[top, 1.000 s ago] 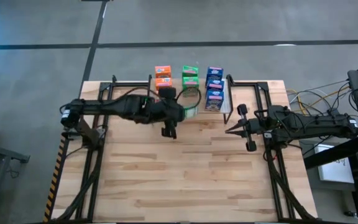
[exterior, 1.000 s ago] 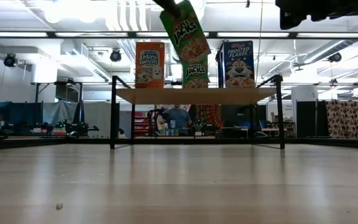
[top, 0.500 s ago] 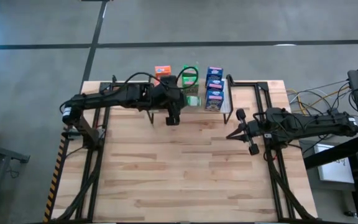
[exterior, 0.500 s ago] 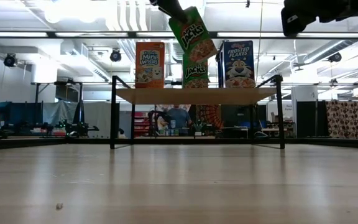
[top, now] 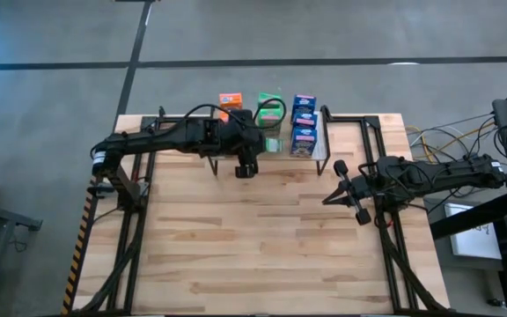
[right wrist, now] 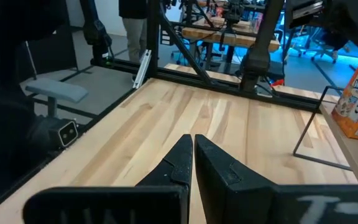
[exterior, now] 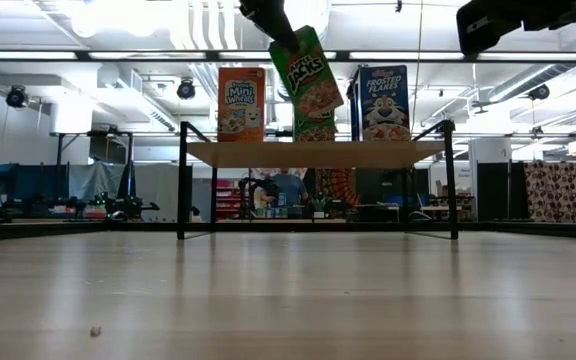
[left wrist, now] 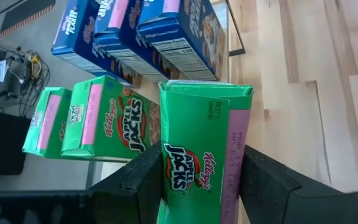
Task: Stack cereal on shelf
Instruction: Put the green cereal box aligned with the other green cereal box on the shelf
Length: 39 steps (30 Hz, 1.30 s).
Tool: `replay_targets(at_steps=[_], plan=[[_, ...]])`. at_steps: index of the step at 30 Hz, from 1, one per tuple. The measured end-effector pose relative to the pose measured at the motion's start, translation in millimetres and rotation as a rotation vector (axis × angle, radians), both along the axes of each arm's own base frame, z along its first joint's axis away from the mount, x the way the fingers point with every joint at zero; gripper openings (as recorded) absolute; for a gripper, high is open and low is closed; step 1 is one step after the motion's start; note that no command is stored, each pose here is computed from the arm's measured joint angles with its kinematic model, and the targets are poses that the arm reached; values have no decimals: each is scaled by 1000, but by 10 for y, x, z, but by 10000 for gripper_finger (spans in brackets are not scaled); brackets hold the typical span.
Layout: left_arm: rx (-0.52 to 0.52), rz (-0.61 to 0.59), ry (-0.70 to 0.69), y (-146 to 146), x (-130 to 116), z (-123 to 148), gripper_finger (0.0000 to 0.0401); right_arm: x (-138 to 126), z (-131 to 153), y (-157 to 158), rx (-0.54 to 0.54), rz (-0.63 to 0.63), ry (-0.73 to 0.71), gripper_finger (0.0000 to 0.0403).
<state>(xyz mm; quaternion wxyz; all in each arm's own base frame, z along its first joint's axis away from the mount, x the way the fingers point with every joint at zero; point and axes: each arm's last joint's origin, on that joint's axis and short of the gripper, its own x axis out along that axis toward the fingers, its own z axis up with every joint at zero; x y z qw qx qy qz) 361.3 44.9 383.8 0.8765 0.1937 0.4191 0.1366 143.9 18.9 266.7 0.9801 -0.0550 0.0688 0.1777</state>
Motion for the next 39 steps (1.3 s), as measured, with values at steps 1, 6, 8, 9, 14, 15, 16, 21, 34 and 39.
replay_targets(at_steps=[1,6,8,9,14,15,16,21,34,39], plan=[[-3,3,-4,0,2,1,162,0,0,-1,0,-1,0,9],[-38,43,-28,1,2,2,162,0,0,-1,3,-3,1,9],[-50,56,-36,-1,2,2,162,0,0,-1,6,-3,2,9],[-54,59,-38,-1,2,2,162,0,0,-1,6,-3,2,9],[-101,60,-53,-8,17,-34,162,0,0,-1,7,-4,3,9],[-104,60,-53,-9,24,-50,162,0,0,-1,7,-4,3,9],[-104,60,-52,-8,28,-64,162,0,0,-1,7,-4,3,9],[-104,60,-47,-5,62,-109,162,0,-1,-1,12,-5,5,9],[-64,80,-7,38,180,-256,162,0,-5,-1,11,-5,8,9],[-61,81,-13,53,182,-246,164,1,-5,-1,12,-5,8,9]])
